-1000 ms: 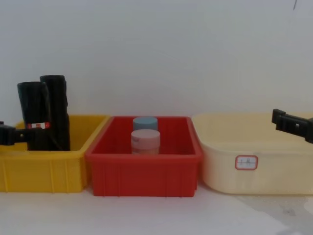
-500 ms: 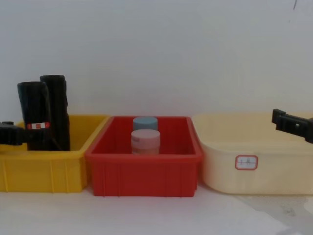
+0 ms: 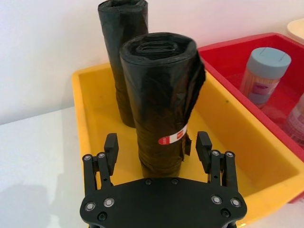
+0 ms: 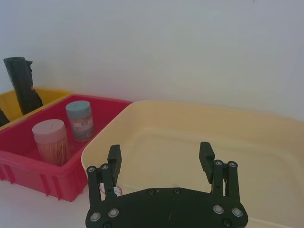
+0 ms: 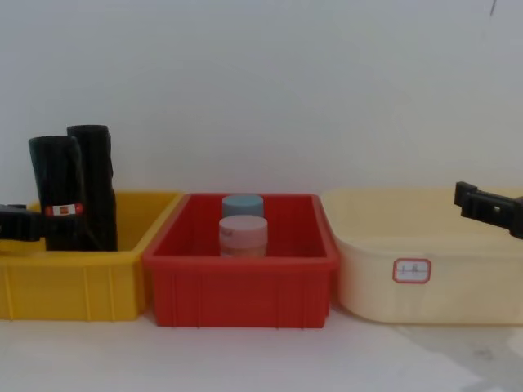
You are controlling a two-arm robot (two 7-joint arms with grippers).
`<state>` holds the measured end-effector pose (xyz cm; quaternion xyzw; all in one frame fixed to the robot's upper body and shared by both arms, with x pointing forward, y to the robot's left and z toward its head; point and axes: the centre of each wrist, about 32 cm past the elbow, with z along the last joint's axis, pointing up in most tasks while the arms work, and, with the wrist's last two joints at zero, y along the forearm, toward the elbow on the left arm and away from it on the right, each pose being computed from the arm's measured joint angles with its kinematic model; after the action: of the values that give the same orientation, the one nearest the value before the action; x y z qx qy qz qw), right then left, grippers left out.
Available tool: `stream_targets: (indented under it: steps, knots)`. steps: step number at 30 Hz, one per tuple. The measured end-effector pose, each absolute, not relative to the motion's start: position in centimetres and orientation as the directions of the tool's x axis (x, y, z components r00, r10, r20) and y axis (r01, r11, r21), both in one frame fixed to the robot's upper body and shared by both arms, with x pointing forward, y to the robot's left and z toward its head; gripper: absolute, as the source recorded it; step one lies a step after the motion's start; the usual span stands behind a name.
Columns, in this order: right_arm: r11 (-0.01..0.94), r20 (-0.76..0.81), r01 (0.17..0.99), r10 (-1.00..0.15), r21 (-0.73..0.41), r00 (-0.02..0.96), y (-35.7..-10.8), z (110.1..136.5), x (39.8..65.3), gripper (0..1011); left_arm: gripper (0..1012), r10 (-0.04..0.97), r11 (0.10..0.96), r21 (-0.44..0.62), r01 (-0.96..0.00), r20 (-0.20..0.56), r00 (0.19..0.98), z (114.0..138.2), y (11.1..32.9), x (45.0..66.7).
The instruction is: Pick up the garbage bag with the one hand and transfer it to the other hand.
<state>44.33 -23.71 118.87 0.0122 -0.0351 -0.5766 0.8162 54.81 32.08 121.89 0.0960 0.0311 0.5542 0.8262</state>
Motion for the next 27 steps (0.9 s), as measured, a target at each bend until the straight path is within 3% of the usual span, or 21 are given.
stream_targets:
  steps: [27]
  knots:
    - [0.335, 0.043, 0.940, -0.942, 0.060, 0.333, -23.7, 118.9, 44.3, 1002, 1001, 0.902, 0.408, 0.220, -0.886, 0.051, 0.428, 122.0, 32.4, 57.3]
